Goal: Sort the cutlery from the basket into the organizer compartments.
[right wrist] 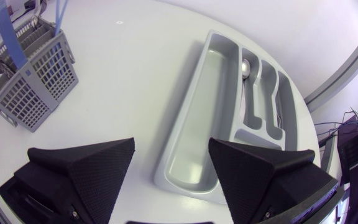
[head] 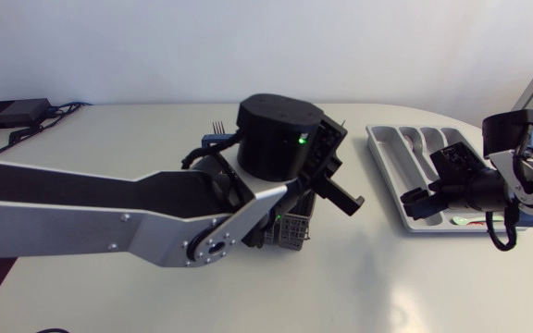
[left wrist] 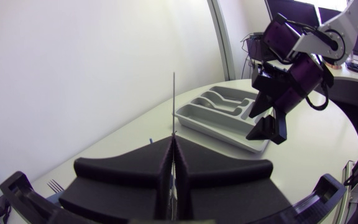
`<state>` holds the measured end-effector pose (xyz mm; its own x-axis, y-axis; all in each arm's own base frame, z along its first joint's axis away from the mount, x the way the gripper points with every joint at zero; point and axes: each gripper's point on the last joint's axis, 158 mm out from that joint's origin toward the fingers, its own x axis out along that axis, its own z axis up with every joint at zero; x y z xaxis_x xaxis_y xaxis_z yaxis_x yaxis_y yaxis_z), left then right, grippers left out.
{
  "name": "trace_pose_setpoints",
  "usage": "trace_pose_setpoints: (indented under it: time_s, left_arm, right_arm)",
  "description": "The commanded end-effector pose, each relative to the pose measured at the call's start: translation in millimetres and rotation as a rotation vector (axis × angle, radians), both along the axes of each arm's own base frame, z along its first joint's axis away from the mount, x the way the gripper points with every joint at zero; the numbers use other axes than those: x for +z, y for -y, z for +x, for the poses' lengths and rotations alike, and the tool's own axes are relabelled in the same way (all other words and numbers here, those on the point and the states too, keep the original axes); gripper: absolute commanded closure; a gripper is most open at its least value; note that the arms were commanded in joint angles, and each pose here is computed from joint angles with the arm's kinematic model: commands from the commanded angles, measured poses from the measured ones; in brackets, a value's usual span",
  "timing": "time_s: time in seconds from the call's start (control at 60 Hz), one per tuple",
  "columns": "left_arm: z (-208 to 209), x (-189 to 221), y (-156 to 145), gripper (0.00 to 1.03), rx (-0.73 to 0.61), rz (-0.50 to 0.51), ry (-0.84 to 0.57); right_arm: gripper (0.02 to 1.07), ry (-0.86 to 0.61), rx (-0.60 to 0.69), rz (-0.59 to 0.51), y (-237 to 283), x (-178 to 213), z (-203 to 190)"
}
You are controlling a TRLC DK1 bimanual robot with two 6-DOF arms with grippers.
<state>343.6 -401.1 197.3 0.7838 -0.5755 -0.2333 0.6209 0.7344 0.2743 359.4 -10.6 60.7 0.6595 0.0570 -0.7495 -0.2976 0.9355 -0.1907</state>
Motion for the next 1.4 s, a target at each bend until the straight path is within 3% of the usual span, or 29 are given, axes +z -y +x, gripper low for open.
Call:
trace_pose_setpoints:
  time_s: [0.0,0.567,0.767,1.033,1.15,1.267,1.383]
  left_arm:
    - [0,22,-5,1.00,-0.006,-0.073,0.001]
    - [-16,118,-24,1.00,-0.151,-0.325,-0.143]
    - [-14,107,-19,1.00,-0.228,-0.367,-0.309]
    - [-15,81,-4,1.00,-0.315,-0.387,-0.480]
    - [-18,77,2,1.00,-0.338,-0.387,-0.502]
    - [-21,78,5,1.00,-0.360,-0.397,-0.525]
    - [-22,76,7,1.00,-0.367,-0.401,-0.538]
  right_arm:
    - [0.20,0.015,0.022,0.032,-12,5,-9]
    - [0.20,0.165,0.356,0.287,-99,88,-49]
    - [0.20,0.165,0.519,0.386,-143,113,-72]
    - [0.20,0.127,0.622,0.455,-186,122,-80]
    - [0.29,0.092,0.651,0.508,-199,124,-80]
    - [0.31,0.060,0.662,0.529,-207,122,-78]
    - [0.45,0.047,0.671,0.556,-214,125,-76]
